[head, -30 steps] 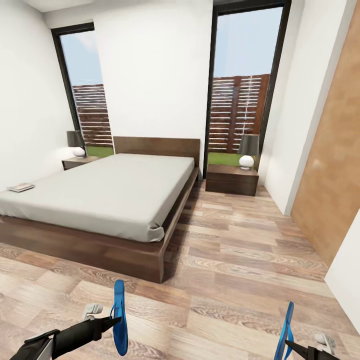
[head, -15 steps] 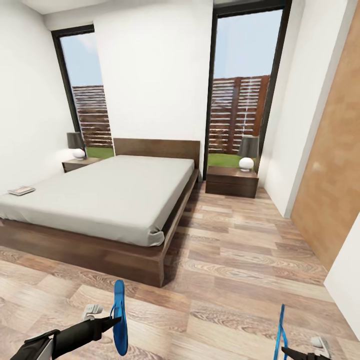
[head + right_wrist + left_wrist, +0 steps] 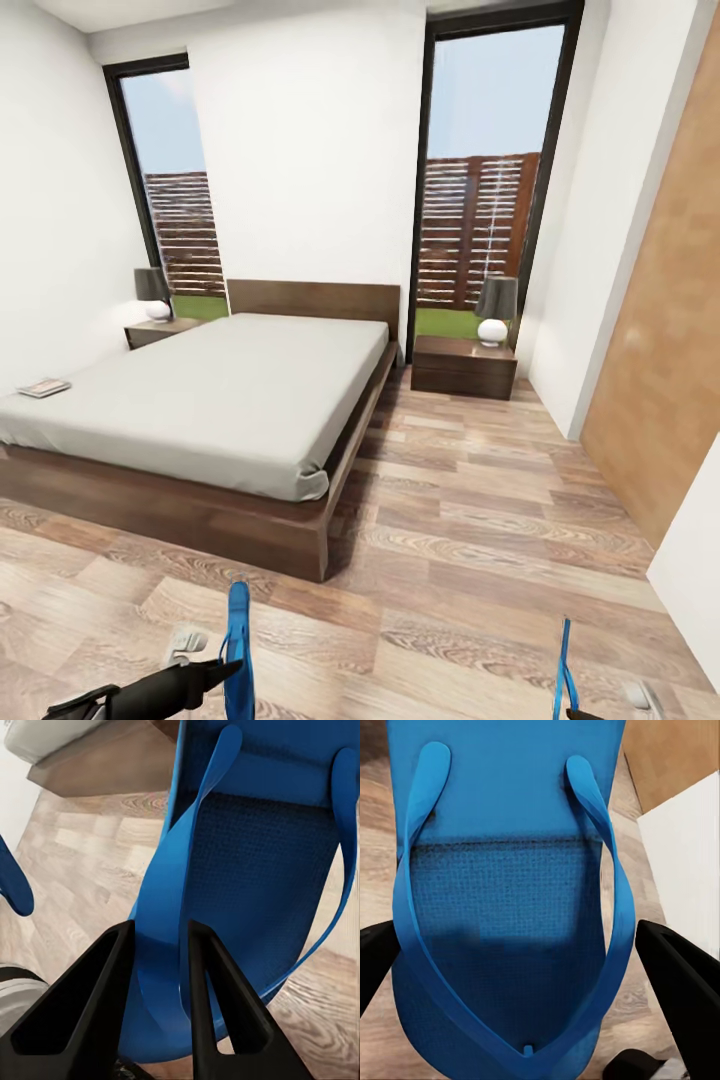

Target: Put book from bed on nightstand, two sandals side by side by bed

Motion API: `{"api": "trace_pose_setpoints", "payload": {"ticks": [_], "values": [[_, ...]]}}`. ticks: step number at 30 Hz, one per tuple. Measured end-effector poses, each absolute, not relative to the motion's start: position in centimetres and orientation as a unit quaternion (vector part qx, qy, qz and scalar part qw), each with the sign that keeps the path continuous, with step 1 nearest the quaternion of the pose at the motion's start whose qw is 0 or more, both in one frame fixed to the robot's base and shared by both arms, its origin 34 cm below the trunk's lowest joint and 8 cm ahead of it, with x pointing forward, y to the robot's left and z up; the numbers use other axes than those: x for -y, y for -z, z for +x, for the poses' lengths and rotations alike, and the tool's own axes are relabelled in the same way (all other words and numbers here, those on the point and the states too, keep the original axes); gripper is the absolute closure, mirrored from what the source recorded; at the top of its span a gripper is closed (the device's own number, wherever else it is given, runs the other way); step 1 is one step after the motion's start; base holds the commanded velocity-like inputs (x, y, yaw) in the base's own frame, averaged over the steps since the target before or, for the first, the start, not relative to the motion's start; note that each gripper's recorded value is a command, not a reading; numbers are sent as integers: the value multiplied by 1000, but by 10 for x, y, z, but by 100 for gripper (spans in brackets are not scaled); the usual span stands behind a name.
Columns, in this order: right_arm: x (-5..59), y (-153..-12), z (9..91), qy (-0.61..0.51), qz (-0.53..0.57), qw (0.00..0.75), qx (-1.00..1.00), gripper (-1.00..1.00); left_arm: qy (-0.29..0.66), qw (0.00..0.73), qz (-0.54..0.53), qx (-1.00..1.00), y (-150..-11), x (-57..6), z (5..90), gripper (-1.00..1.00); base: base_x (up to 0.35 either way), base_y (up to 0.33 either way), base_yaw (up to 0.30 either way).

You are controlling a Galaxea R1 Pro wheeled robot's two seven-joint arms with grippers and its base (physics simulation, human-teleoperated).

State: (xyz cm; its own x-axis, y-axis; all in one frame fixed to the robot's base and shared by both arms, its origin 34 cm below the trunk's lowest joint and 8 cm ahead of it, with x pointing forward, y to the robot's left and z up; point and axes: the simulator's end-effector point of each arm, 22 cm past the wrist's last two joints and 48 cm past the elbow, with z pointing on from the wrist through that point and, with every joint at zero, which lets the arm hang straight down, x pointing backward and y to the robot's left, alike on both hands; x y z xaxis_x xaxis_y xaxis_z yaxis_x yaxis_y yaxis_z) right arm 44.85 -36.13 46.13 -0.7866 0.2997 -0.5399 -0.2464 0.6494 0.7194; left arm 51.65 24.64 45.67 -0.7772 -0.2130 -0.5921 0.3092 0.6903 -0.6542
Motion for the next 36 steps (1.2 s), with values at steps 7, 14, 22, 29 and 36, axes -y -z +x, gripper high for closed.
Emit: {"api": "trace_pose_setpoints", "payload": {"ticks": [7, 14, 22, 29, 36], "values": [[371, -444, 446, -368, 54, 308, -875, 100, 360, 330, 41, -872, -443, -240, 506, 100, 0, 0, 0], [388, -428, 454, -290, 86, 299, -905, 100, 328, 334, 27, -883, -446, -239, 516, 100, 0, 0, 0], [355, -471, 455, -373, 54, 306, -874, 100, 327, 334, 26, -884, -462, -237, 519, 100, 0, 0, 0], [341, -500, 454, -412, 41, 307, -857, 100, 327, 334, 27, -884, -477, -236, 522, 100, 0, 0, 0], [341, -513, 456, -412, 43, 307, -857, 100, 332, 328, 32, -884, -488, -222, 522, 100, 0, 0, 0]]}}
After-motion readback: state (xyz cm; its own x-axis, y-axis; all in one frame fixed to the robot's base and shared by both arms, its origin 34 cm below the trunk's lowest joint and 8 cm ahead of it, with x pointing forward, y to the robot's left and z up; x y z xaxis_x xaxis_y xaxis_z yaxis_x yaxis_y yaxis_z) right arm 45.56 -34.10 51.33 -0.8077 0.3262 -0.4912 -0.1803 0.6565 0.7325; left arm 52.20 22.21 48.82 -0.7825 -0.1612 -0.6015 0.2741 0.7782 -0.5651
